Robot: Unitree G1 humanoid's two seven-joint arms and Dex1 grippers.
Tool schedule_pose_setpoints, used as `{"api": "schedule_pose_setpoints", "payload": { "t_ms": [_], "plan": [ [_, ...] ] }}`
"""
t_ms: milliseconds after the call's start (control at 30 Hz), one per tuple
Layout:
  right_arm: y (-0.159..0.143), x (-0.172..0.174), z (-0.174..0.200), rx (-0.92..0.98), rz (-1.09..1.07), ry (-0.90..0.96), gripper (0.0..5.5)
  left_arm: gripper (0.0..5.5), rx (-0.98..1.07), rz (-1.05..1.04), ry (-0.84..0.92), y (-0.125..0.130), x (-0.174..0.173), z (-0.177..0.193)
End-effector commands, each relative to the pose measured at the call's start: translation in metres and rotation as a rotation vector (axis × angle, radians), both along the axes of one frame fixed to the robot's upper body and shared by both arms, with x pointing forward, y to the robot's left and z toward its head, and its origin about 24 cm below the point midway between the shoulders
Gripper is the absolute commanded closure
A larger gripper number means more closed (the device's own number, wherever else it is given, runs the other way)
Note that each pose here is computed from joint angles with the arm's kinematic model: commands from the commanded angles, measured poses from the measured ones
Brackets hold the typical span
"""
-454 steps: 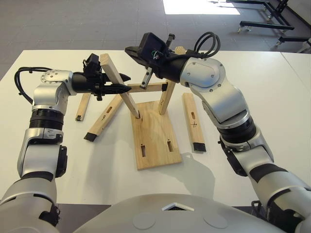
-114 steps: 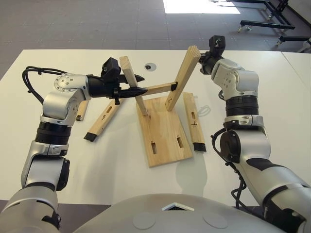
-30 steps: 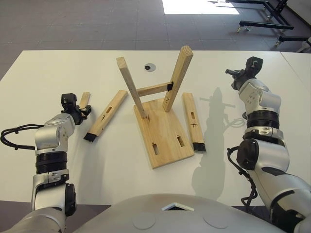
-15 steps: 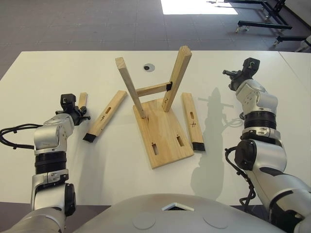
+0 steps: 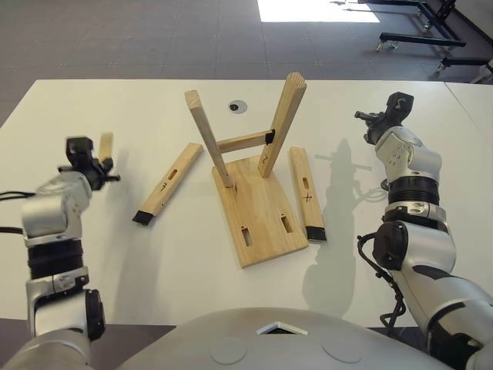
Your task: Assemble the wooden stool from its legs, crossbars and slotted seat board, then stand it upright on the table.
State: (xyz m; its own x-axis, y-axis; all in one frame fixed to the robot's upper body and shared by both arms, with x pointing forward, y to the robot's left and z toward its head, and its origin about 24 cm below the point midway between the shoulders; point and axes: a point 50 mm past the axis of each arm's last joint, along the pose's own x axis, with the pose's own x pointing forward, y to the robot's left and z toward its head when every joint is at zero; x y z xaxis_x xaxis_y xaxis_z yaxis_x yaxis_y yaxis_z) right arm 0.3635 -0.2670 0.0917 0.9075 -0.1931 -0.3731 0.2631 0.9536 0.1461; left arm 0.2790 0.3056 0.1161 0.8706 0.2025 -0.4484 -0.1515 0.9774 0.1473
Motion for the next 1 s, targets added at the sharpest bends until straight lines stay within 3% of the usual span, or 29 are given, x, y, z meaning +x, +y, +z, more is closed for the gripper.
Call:
{"api": "schedule_pose_setpoints", "payload": {
  "t_ms": [33, 133, 200, 333, 433, 633, 767, 900, 1000],
  "plan": [
    [-0.01, 0.016, 0.043, 0.014, -0.017, -0.116, 5.5, 4.22, 0.12, -0.149, -0.346, -0.004, 0.022, 0.103],
    [-0.01, 0.03, 0.09, 0.124, 0.023, -0.24, 5.5, 4.22, 0.201, -0.332, -0.572, -0.027, 0.033, 0.172],
    [0.0, 0.038, 0.127, 0.22, 0.107, -0.334, 5.5, 4.23, 0.242, -0.427, -0.667, -0.046, 0.039, 0.197],
    [0.039, 0.043, 0.192, 0.533, 0.379, -0.467, 5.5, 4.23, 0.268, -0.551, -0.768, -0.092, 0.053, 0.206],
    [0.07, 0.035, 0.22, 0.757, 0.609, -0.485, 5.5, 4.23, 0.294, -0.627, -0.838, -0.126, 0.054, 0.199],
    [0.143, 0.015, 0.209, 0.944, 0.925, -0.353, 5.5, 4.23, 0.215, -0.722, -0.911, -0.162, 0.051, 0.189],
    [0.172, -0.002, 0.202, 0.989, 1.037, -0.335, 5.5, 4.23, 0.163, -0.759, -0.855, -0.167, 0.055, 0.172],
    [0.18, -0.01, 0.206, 1.004, 1.062, -0.369, 5.5, 4.23, 0.154, -0.756, -0.832, -0.165, 0.057, 0.164],
    [0.17, -0.012, 0.211, 0.901, 1.016, -0.474, 5.5, 4.23, 0.16, -0.73, -0.819, -0.155, 0.057, 0.162]
  ]
}}
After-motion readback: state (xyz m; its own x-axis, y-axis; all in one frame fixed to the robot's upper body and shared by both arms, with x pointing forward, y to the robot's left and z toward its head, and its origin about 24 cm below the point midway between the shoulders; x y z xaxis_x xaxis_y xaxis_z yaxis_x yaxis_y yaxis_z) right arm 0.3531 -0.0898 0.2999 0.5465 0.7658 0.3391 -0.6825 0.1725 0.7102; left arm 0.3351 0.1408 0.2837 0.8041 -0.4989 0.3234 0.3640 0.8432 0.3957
